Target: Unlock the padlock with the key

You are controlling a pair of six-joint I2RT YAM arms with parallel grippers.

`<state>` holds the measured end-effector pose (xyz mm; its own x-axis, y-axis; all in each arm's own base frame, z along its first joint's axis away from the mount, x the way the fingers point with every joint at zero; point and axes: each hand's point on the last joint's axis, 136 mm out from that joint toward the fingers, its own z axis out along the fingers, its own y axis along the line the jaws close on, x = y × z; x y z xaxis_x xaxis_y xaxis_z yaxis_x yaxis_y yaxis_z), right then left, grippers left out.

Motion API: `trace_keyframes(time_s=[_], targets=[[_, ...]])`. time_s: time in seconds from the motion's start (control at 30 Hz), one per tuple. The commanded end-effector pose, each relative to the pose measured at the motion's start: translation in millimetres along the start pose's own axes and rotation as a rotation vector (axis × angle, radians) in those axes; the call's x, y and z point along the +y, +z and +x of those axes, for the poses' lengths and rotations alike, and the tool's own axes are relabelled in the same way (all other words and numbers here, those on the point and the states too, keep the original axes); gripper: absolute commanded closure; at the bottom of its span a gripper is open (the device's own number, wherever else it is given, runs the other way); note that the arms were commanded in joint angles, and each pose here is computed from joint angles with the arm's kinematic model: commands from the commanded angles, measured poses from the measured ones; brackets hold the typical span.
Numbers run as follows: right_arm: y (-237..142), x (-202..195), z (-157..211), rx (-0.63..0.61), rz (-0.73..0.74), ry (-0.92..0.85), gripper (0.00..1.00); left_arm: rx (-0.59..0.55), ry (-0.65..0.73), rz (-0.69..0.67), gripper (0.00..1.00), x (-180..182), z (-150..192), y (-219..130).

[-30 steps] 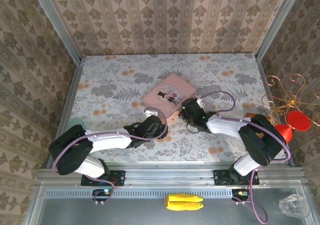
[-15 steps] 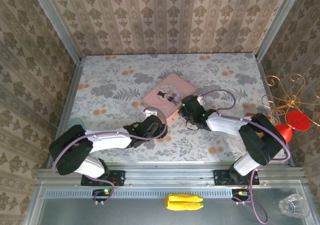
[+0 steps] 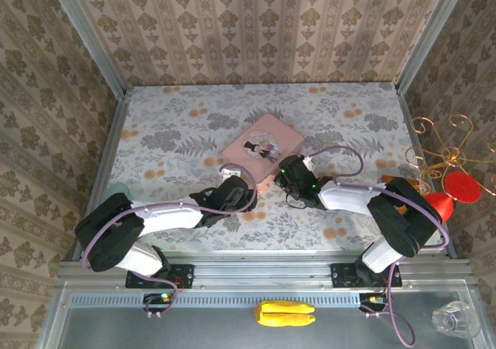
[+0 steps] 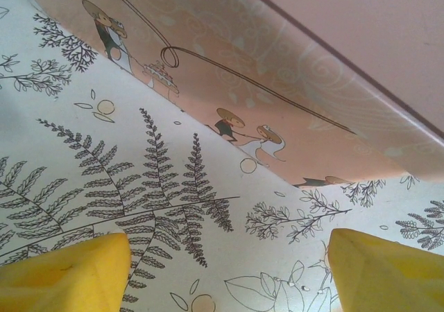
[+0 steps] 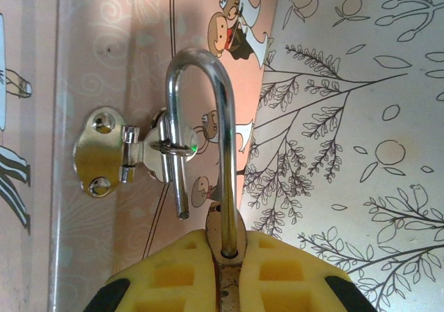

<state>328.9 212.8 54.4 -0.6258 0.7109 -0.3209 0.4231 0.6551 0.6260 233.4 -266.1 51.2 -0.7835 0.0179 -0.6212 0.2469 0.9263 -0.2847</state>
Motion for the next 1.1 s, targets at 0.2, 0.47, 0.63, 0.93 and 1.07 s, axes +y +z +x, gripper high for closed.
trace_keyframes(time_s=[0.2, 0.47, 0.63, 0.93, 1.07], targets=[[-7, -6, -32, -0.075, 0.027, 0.042, 1.0, -0.009, -0.015, 0.003, 0.24, 4, -1, -4], [-8, -4, -34, -0.053, -0.016, 0.07, 1.0, -0.041, -0.024, 0.019, 0.24, 4, -10, -13], [-12, -12, -33, -0.057, 0.0, 0.065, 1.0, -0.07, -0.027, 0.03, 0.24, 4, -16, -20], [-27, -23, -14, 0.001, 0.032, -0.114, 1.0, -0.145, -0.018, 0.042, 0.23, 21, -25, -33], [-35, -24, 3, 0.061, 0.034, -0.227, 1.0, -0.164, -0.024, 0.023, 0.22, 42, -23, -39]])
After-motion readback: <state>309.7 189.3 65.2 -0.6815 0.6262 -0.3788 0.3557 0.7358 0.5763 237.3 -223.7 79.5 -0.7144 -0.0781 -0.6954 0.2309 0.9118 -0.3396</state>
